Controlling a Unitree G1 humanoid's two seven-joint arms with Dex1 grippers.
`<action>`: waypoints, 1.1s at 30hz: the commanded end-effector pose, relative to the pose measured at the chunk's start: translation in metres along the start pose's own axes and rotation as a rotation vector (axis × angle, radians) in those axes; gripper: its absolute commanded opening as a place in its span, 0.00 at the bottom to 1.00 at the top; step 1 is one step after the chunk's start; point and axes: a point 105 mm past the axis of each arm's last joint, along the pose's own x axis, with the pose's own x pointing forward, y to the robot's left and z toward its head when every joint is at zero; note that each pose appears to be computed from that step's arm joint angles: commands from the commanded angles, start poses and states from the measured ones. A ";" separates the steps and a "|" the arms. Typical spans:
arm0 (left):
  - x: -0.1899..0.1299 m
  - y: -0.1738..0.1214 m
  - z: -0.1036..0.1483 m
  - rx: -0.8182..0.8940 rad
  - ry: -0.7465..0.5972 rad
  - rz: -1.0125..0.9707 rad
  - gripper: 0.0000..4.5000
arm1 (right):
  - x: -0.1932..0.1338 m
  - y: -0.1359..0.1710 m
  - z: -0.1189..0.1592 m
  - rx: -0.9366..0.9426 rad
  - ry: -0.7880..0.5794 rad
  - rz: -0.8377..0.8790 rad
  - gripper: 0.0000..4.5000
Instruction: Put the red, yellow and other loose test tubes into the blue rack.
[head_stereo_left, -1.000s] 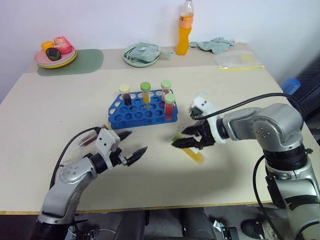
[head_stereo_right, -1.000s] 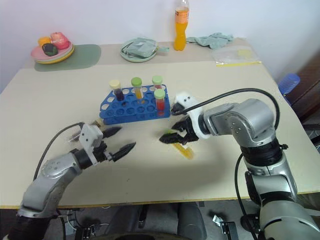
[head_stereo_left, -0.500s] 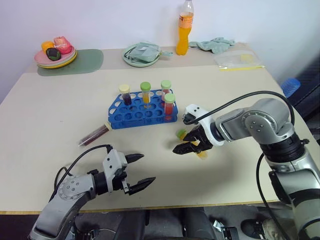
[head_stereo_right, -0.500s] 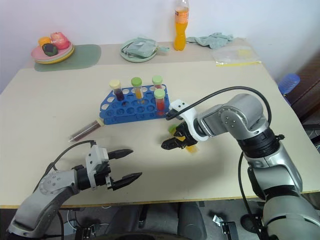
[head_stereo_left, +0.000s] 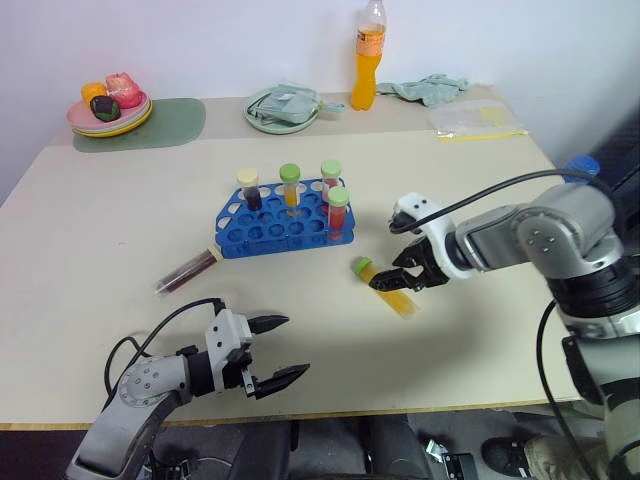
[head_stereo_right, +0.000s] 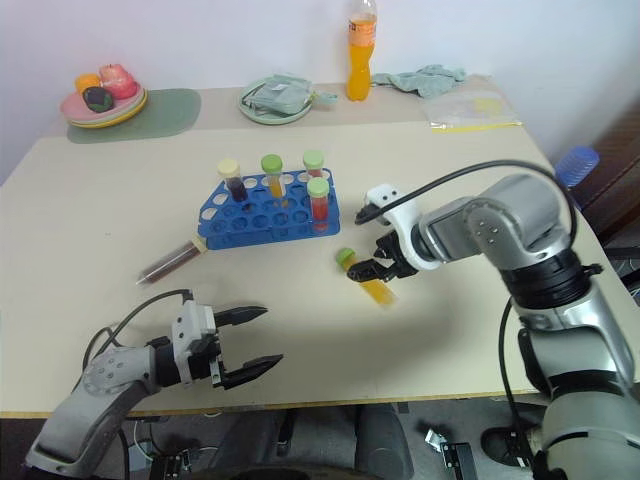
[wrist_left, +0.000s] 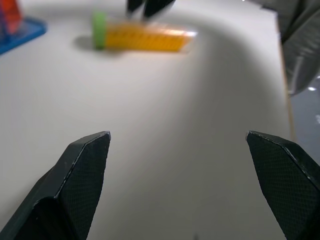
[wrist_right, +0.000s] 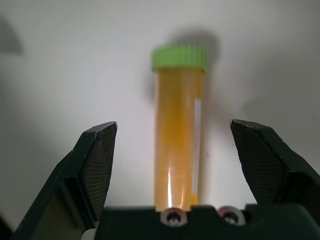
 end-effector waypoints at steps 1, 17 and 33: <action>0.002 -0.006 0.010 0.028 -0.024 -0.028 1.00 | -0.003 -0.004 0.009 -0.002 -0.032 -0.048 0.89; -0.006 0.019 0.024 0.046 -0.072 0.162 1.00 | -0.026 0.025 0.046 -0.201 -0.335 0.025 0.17; -0.061 0.105 0.045 0.129 -0.184 0.799 1.00 | -0.001 0.096 0.138 -0.291 -1.357 0.098 0.17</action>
